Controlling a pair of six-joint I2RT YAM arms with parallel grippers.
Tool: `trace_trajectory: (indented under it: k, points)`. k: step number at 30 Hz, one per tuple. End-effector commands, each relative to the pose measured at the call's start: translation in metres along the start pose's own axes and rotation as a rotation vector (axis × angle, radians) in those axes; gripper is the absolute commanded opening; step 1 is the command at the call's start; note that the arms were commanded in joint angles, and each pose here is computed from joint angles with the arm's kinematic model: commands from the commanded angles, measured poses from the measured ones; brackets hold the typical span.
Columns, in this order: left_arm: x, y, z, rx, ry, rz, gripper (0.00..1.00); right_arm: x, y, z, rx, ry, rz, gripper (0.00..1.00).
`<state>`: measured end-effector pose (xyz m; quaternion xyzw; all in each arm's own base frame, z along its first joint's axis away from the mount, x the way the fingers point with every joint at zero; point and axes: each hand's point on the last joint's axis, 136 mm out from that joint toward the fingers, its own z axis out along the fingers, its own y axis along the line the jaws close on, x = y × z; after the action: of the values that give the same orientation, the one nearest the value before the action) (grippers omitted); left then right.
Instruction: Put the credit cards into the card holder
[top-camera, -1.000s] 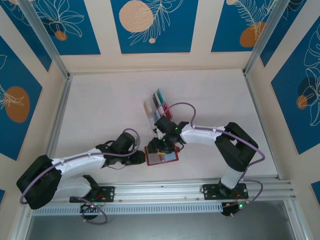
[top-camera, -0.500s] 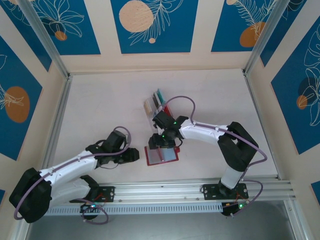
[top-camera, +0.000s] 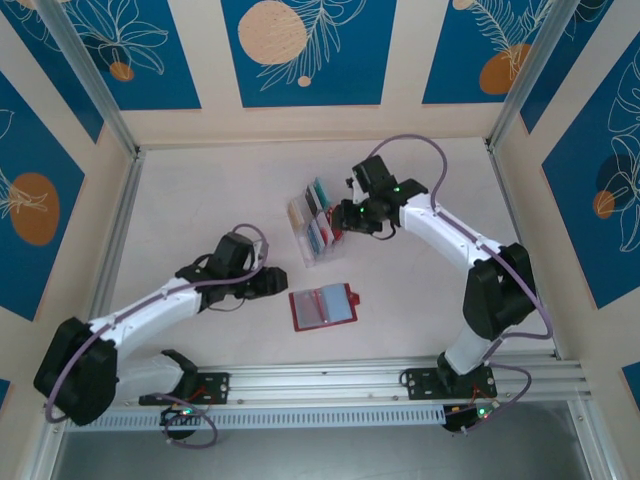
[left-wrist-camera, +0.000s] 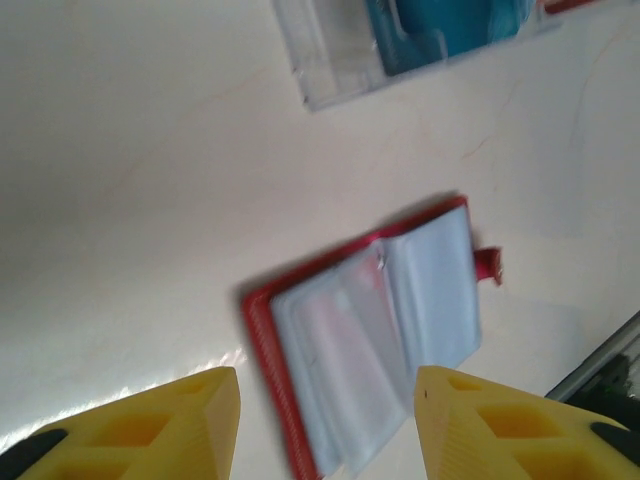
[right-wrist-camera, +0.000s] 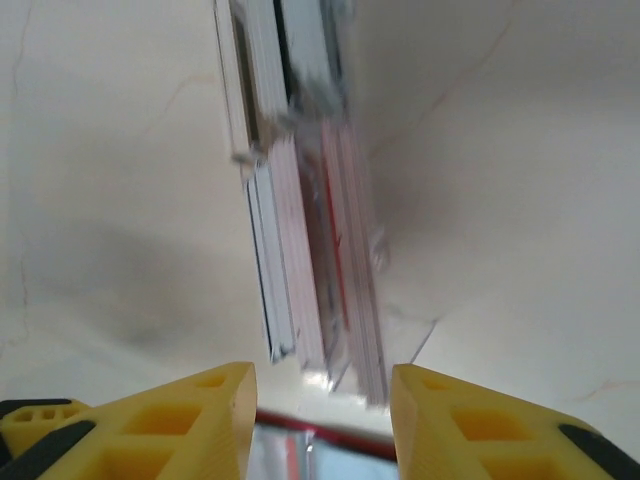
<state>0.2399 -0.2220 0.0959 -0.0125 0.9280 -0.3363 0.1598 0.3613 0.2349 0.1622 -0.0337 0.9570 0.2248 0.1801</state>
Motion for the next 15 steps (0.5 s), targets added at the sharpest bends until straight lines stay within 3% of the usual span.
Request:
trace_trajectory:
  k: [1, 6, 15]
  points:
    - [-0.028, -0.024, 0.005, 0.1, -0.022, 0.02, 0.48, -0.005, -0.005, 0.008, 0.001, 0.061, -0.027, 0.42]
    - [-0.049, -0.032, 0.023, 0.14, -0.005, 0.007, 0.48, -0.019, -0.009, 0.023, -0.03, 0.11, -0.005, 0.43]
    - [-0.064, -0.029, 0.052, 0.156, 0.036, -0.015, 0.47, -0.014, 0.015, 0.026, -0.217, 0.165, 0.029, 0.42]
